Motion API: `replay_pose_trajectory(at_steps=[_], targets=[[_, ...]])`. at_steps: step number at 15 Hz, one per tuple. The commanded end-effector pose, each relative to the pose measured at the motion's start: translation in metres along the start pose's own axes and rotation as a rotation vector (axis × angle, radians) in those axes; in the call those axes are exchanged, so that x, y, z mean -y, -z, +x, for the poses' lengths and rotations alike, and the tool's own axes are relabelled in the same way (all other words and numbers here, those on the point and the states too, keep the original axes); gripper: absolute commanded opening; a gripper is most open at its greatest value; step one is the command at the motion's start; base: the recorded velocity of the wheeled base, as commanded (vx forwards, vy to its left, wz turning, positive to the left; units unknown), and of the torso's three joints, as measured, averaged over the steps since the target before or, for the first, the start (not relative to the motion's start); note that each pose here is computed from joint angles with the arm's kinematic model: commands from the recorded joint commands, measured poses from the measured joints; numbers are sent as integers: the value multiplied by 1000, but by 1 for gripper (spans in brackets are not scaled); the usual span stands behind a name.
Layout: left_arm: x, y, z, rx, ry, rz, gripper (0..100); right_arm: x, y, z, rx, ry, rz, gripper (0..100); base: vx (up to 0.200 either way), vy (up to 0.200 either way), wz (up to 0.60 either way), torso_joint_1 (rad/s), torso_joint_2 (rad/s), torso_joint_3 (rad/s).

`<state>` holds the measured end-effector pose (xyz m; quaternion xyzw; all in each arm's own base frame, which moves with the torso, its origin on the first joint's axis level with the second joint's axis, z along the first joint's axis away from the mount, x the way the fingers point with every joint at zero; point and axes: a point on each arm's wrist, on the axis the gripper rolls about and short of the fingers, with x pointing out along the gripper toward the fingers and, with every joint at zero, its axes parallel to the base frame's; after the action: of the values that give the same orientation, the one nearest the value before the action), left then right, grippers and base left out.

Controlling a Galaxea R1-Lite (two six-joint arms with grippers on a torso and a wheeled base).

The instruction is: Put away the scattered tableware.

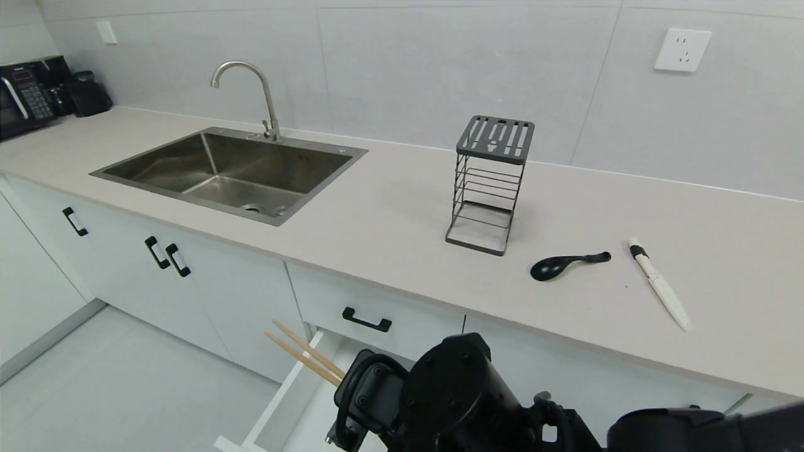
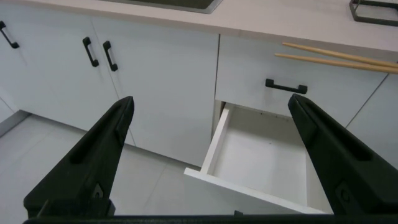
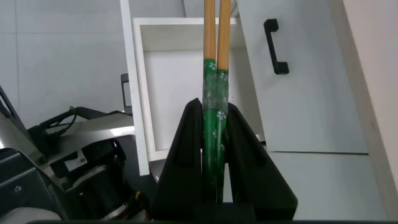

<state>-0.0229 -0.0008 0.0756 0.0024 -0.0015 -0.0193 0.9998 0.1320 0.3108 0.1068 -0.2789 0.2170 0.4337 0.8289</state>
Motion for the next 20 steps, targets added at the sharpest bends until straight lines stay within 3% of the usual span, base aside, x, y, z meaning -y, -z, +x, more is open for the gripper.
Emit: replay_pose_trajectory(at_steps=[1, 15, 20], targets=[[0, 0, 0, -1, 0, 0, 100, 0, 0, -2, 6, 0, -2, 0, 0, 0, 0, -188, 378, 193], [0, 0, 0, -1, 0, 0, 100, -2, -8, -3, 41, -8, -5, 0, 0, 0, 0, -129, 252, 120], [0, 0, 0, -1, 0, 0, 100, -4, -4, 2, 15, -3, -12, 0, 0, 0, 0, -109, 227, 107]])
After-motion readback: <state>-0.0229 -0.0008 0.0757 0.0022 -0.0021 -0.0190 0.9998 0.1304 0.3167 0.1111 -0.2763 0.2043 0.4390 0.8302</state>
